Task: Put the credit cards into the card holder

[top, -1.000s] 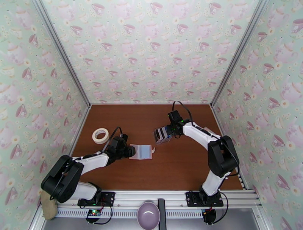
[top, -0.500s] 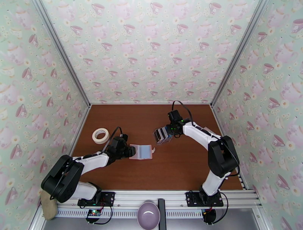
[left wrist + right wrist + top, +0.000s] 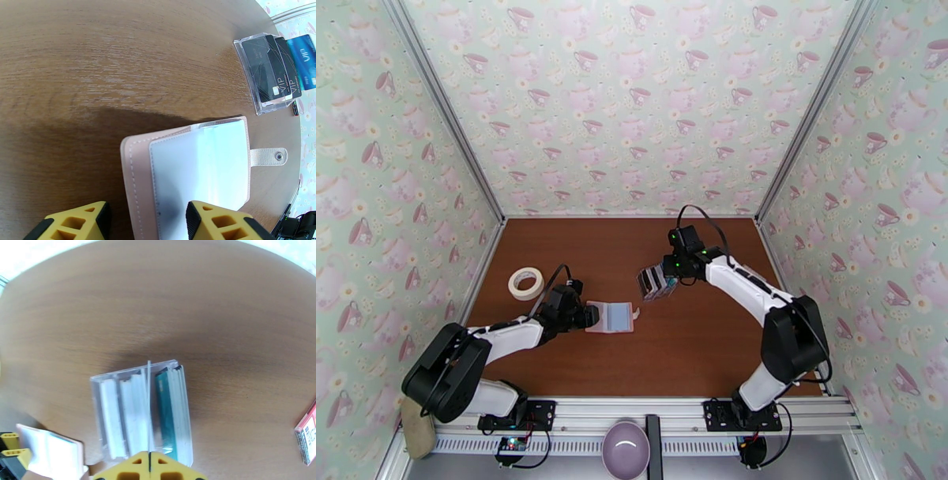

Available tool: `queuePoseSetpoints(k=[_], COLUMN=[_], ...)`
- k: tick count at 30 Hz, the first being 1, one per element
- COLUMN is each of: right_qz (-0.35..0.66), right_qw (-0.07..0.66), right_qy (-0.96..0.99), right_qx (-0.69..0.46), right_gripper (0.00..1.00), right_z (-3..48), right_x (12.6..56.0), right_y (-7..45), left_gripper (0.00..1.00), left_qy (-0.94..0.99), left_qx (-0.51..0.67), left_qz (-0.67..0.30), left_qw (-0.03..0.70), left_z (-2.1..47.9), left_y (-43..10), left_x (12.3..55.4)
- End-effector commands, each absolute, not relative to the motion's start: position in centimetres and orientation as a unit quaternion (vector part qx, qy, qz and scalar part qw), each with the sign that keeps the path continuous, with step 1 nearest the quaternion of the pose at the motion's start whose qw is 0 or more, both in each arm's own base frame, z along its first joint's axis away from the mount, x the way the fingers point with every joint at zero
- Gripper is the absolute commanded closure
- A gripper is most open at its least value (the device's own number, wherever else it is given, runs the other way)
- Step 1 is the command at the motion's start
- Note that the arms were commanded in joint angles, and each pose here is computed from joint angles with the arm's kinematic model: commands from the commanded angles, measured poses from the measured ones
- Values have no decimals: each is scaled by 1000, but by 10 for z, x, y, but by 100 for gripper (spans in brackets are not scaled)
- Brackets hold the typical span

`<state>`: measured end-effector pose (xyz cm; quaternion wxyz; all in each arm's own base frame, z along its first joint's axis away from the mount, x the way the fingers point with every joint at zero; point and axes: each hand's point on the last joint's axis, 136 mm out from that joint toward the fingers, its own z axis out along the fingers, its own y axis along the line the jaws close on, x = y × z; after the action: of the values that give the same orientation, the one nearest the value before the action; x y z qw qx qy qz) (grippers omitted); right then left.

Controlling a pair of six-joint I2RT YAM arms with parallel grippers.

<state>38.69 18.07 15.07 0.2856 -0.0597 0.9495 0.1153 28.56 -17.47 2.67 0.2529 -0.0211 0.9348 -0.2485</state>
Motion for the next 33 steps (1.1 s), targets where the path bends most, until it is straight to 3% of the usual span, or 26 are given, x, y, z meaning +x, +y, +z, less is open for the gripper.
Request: queuePoseSetpoints(k=[1,17,33], right_qz=[153,364,411], right_qw=[299,282,256], right_qy=[940,887,875], right_qx=[-54,-23,10], right_gripper=[100,100,100], right_z=[169,168,123], right_x=[374,299,276], right_y=[193,297,345], left_gripper=[47,64,71], left_qy=[940,945,954], left_qx=[-31,-35,-23], left_qz=[-245,-218,-184], left_qw=[235,243,237], left_z=[19,20,15], left_y=[-173,-163,-161], left_x=[285,286,284])
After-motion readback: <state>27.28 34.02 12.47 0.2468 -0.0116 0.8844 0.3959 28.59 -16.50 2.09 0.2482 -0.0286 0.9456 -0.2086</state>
